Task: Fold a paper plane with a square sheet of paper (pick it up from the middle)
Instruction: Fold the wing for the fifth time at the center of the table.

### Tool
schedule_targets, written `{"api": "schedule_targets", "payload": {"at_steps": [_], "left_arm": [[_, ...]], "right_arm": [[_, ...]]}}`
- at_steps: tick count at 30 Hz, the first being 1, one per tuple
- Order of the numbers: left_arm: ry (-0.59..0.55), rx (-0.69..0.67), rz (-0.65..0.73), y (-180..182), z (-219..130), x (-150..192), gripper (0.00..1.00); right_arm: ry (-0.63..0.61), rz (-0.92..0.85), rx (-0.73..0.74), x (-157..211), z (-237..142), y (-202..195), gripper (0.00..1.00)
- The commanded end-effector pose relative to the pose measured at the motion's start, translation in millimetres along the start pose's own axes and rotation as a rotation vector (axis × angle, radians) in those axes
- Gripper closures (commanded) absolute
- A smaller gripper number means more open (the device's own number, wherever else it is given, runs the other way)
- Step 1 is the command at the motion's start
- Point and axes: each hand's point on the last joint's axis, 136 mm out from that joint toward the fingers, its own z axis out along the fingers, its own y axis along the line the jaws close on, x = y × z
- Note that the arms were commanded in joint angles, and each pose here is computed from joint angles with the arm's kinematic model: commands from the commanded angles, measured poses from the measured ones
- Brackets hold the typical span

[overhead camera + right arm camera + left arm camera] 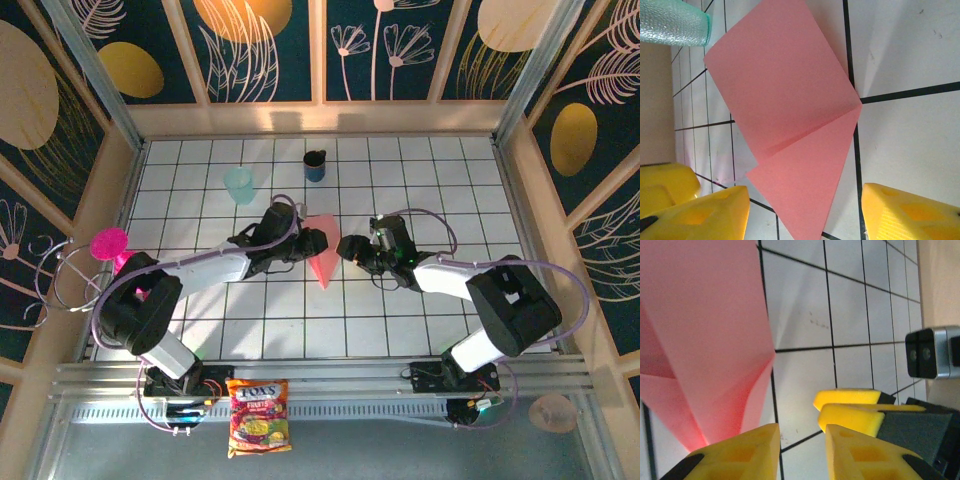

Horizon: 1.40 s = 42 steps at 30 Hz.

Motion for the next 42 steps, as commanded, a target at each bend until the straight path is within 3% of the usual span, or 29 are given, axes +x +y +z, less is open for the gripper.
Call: {"api": "schedule_targets", "payload": {"at_steps": [1,10,21,35,42], "left_arm": [[0.056,-0.001,-0.018,0.4,16.5,13.4,0.7],[0.063,-0.21,-0.029,53.6,30.4,24.1,0.75],[0.047,-0.27,-0.095,90.1,35.2,38.7,0.79],[0.053,-0.27,-0.115,98.4,32.1,46.4,0.81],[0.056,-0.266,-0.11,96.8,31.9,46.3,0.81]], "right_arm": [[-0.013,-0.003,-0.017,-5.8,3.2,9.6,0.39],[-0.002,0.014,-0.004,-3.7,4.4,3.8,0.4],[0.062,0.01,-0.03,-2.9,18.9,12.6,0.5],[0.123,0.024,0.113,-8.8,47.7,-8.5,0.56],[0.149,0.002,0.067,-9.6,57.0,0.3,0.63]]}}
